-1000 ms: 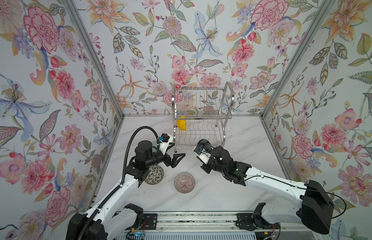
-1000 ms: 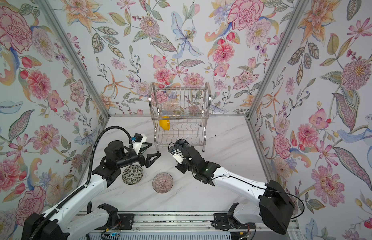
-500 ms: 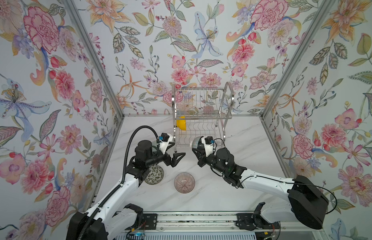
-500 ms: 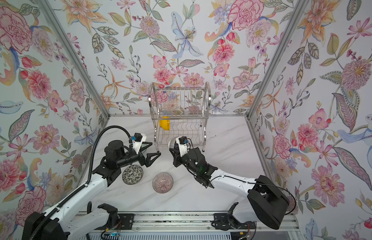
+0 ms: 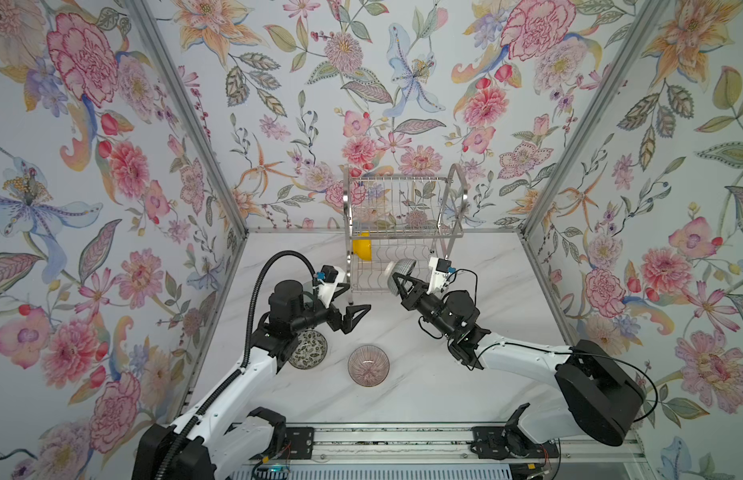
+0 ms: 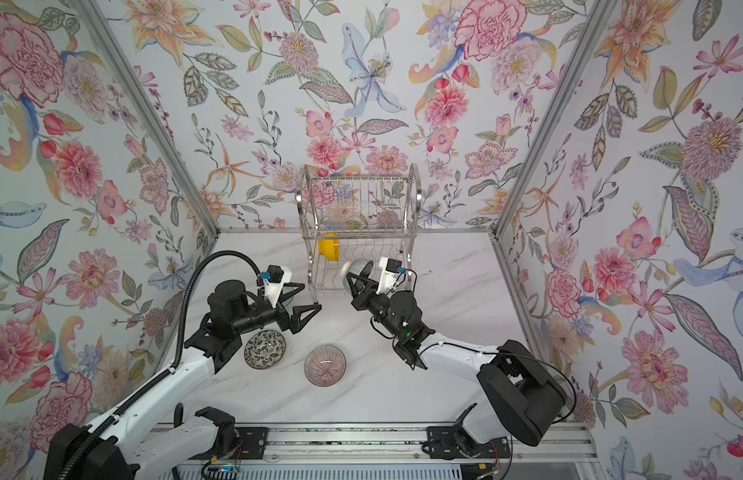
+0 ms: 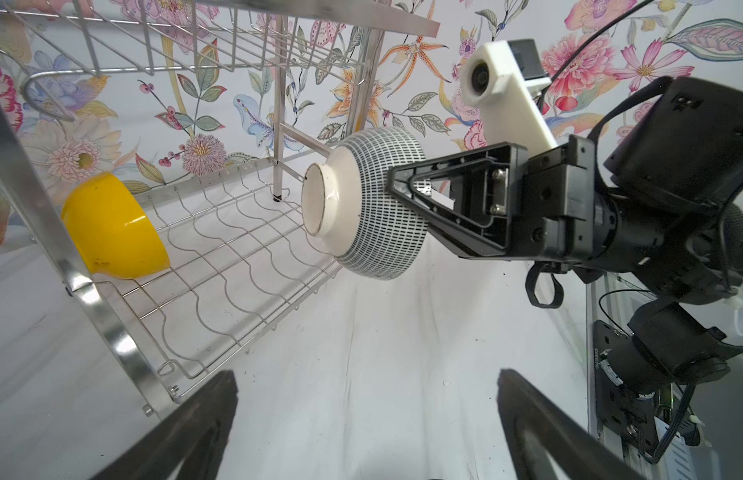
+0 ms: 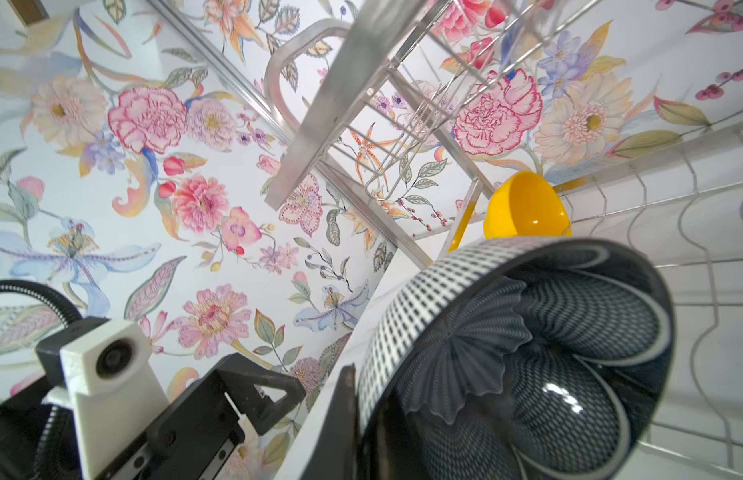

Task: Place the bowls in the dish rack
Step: 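Carry the dark patterned bowl with the right gripper toward the dish rack, then push the dark bowl with the right gripper into the rack beside the yellow bowl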

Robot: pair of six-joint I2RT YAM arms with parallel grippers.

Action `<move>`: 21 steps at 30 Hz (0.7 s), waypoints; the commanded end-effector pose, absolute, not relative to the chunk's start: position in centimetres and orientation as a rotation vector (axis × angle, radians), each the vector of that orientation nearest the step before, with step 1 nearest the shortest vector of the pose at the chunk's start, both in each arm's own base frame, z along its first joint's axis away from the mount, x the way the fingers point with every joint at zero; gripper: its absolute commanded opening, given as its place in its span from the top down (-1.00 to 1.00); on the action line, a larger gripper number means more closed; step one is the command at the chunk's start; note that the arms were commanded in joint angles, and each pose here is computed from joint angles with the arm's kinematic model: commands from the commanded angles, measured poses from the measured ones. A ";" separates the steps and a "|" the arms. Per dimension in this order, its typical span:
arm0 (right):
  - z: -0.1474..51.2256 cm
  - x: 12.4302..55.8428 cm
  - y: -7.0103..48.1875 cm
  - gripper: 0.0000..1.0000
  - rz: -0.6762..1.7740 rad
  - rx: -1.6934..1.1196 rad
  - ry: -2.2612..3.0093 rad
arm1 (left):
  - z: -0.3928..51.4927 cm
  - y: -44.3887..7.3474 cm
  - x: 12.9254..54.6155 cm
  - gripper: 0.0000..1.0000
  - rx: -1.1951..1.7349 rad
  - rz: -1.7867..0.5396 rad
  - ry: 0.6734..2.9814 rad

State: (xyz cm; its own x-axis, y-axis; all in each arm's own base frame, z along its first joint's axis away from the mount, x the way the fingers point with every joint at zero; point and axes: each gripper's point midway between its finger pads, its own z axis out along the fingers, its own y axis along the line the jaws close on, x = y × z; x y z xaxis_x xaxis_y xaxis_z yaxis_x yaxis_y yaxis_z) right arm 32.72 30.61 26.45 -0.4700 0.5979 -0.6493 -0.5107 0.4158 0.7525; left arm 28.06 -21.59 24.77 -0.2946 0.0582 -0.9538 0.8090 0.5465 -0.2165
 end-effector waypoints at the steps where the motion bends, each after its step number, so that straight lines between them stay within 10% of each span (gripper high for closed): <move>1: 29.1 32.7 30.1 0.90 1.501 0.184 1.484 | 25.9 -21.5 27.8 -0.98 0.734 -0.898 1.678; 21: 27.2 35.6 31.2 0.90 1.730 0.287 1.580 | 25.2 -21.1 27.8 -0.98 0.765 -0.810 1.686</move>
